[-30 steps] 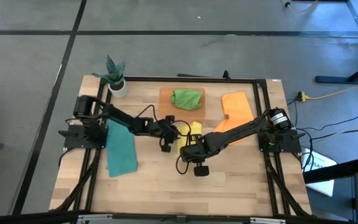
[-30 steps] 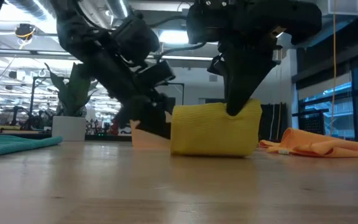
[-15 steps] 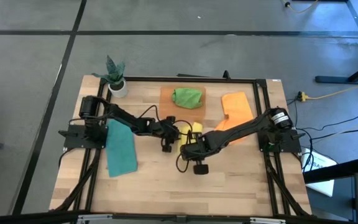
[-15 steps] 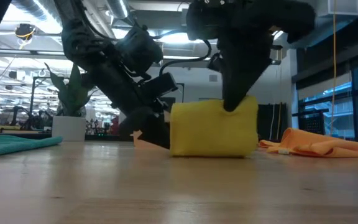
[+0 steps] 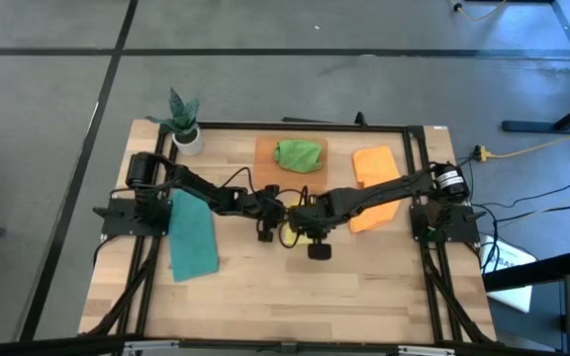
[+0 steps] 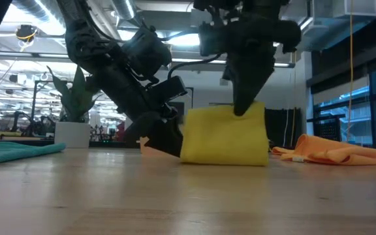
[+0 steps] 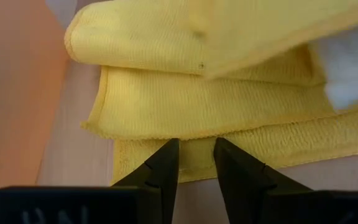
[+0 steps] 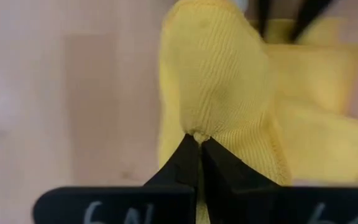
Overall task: Roll microfiber towels into tight, uniform cylinder then place into a basket
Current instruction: Roll the yellow microfiber cloth
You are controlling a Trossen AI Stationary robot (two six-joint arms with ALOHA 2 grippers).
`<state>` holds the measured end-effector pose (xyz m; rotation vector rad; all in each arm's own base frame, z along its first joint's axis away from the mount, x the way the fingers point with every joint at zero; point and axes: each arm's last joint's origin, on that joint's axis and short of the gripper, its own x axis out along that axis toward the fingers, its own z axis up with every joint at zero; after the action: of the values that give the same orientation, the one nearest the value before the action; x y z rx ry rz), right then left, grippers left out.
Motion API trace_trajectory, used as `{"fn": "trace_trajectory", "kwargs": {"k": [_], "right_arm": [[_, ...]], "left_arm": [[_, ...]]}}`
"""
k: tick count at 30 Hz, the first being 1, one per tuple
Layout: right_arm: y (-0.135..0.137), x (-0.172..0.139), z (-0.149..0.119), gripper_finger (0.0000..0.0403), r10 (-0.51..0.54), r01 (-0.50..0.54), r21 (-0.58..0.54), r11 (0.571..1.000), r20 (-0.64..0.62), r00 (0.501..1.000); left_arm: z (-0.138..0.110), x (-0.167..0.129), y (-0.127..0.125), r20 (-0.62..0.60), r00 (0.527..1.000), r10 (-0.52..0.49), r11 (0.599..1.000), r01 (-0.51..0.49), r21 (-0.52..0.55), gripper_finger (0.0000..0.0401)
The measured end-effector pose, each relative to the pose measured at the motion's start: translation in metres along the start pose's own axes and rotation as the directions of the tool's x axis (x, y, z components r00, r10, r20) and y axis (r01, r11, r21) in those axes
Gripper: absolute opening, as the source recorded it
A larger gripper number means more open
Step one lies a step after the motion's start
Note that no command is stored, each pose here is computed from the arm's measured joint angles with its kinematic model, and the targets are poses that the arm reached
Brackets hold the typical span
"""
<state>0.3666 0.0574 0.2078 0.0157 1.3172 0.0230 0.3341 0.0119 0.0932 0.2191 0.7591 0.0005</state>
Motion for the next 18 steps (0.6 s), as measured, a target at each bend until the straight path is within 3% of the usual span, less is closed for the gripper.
{"fn": "trace_trajectory", "kwargs": {"k": [8,18], "right_arm": [[-0.009,0.001,0.006,0.0008,0.307,-0.305,-0.046,0.951,0.029,0.951],[-0.047,0.028,-0.007,0.0008,0.313,-0.317,0.051,0.947,0.066,0.947]], "left_arm": [[0.0,0.0,0.0,-0.001,1.0,0.0,1.0,0.0,0.001,0.0098],[-0.001,0.0,0.0,-0.002,1.0,-0.001,1.0,0.001,0.001,0.0098]]}}
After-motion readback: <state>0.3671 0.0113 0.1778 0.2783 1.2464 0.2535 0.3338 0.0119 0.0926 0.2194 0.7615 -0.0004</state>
